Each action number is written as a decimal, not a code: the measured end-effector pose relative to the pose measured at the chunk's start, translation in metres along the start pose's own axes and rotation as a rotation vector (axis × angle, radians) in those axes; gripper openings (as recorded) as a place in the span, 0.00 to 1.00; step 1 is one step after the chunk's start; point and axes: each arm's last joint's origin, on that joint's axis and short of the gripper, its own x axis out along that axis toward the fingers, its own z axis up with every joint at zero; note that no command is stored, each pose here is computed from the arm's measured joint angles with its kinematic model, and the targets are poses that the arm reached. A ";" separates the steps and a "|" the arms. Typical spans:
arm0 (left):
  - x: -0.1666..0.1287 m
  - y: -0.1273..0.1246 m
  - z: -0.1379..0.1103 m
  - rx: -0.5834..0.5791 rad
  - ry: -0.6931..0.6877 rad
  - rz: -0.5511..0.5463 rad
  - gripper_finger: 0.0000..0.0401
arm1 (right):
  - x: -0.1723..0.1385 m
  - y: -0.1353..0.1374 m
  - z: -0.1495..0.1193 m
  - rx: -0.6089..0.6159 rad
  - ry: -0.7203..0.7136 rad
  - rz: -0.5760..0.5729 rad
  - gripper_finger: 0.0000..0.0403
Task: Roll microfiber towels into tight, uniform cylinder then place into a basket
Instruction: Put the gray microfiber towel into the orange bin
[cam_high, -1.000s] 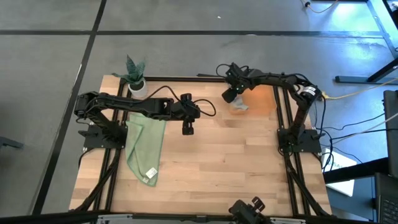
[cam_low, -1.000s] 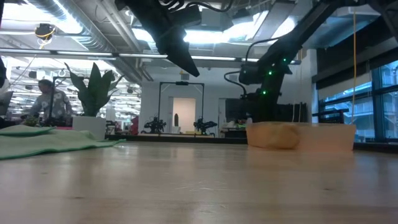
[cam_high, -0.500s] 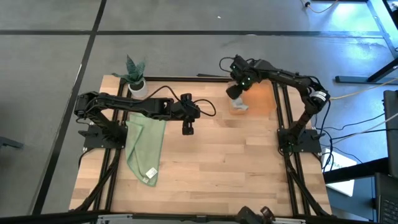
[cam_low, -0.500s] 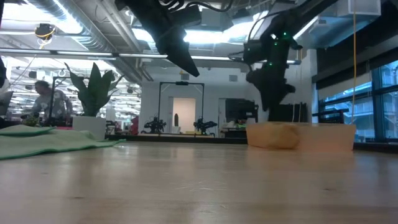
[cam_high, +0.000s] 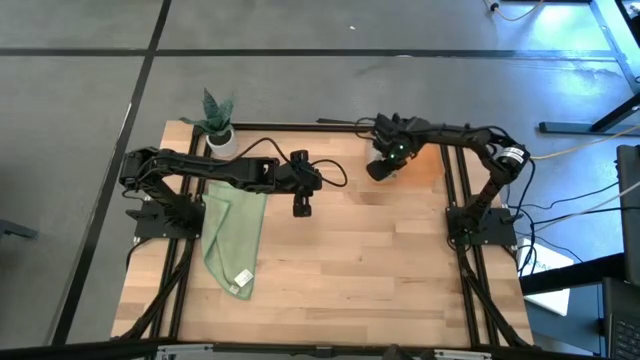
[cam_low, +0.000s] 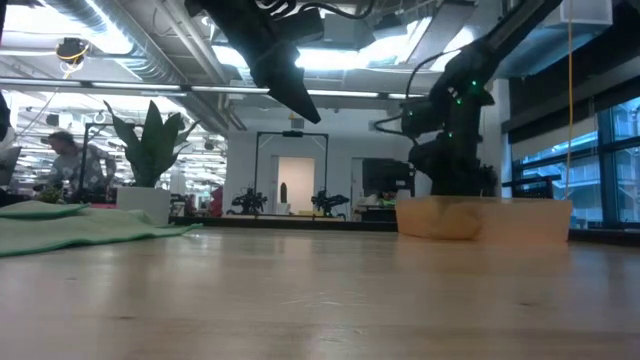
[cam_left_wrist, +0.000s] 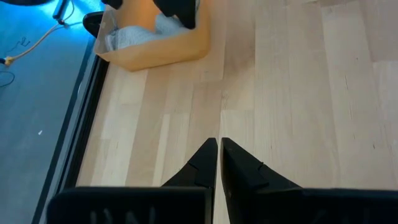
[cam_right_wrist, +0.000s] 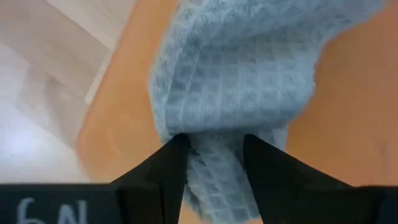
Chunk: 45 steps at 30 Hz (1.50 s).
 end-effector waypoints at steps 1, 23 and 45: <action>0.000 0.000 0.000 0.000 0.000 0.000 0.03 | 0.003 -0.001 -0.001 -0.001 -0.006 0.002 0.40; 0.000 0.001 0.000 -0.006 0.001 0.003 0.03 | -0.092 0.015 0.018 -0.061 -0.336 -0.023 0.40; -0.051 0.021 -0.019 -0.347 0.134 0.044 0.03 | -0.133 0.062 -0.030 -0.268 -0.455 0.046 0.40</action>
